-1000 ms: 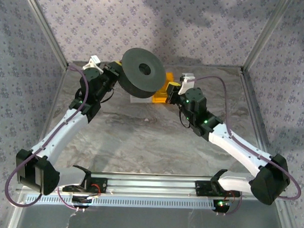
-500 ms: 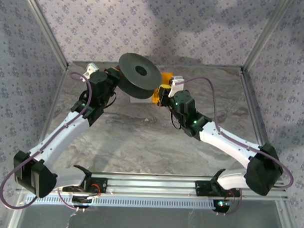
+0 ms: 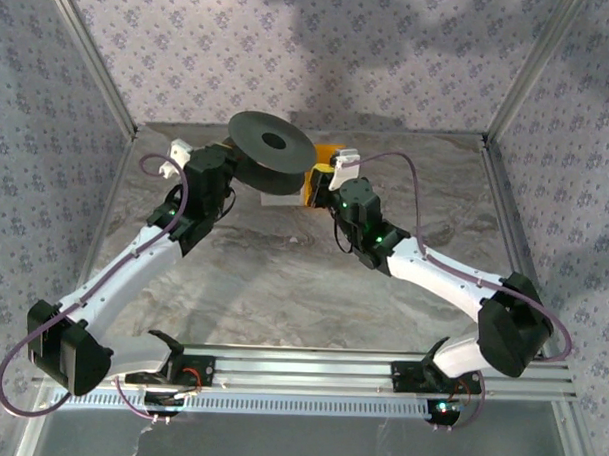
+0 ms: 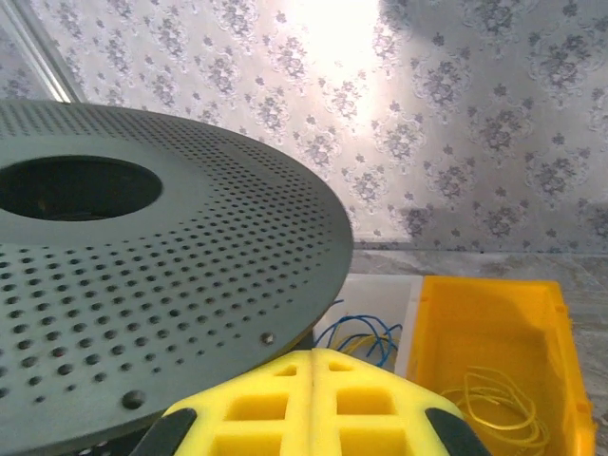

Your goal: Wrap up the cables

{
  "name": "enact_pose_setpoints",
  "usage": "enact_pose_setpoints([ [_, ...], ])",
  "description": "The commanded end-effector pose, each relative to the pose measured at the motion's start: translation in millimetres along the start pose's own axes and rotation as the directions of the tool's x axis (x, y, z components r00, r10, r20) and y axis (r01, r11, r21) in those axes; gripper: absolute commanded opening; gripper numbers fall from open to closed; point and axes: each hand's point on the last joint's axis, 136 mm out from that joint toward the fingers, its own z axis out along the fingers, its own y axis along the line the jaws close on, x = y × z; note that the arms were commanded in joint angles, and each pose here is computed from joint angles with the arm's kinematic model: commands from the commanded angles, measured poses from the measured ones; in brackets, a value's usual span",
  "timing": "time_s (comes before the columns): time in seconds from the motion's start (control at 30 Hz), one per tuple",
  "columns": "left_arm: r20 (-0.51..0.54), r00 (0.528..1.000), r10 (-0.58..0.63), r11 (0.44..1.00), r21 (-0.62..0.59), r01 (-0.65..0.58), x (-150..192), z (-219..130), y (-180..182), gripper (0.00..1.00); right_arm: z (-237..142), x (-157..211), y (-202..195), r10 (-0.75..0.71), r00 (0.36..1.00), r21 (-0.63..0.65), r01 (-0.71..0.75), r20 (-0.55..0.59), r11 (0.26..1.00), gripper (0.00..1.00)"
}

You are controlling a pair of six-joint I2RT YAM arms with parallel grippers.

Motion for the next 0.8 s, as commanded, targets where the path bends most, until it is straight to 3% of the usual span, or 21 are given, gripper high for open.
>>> enact_pose_setpoints([
  [0.0, 0.008, 0.975, -0.222, 0.968, 0.118, 0.219, -4, 1, -27, 0.0, -18, -10, 83, -0.016, 0.999, -0.308, 0.026, 0.034, 0.951, 0.0],
  [0.23, -0.021, 0.966, -0.258, 0.958, 0.127, 0.258, 3, 5, -29, 0.0, -18, -8, 94, -0.026, 0.999, -0.349, 0.04, 0.045, 0.936, 0.0],
  [0.43, -0.028, 0.989, -0.148, 0.98, 0.127, 0.151, 14, 1, -39, 0.0, -14, -10, 108, -0.032, 0.998, -0.372, 0.051, 0.056, 0.927, 0.0],
  [0.77, -0.125, 0.992, -0.032, 0.991, 0.126, 0.048, 71, -4, -38, 0.0, -5, -25, 120, 0.002, 0.993, -0.32, 0.037, 0.12, 0.947, 0.0],
])
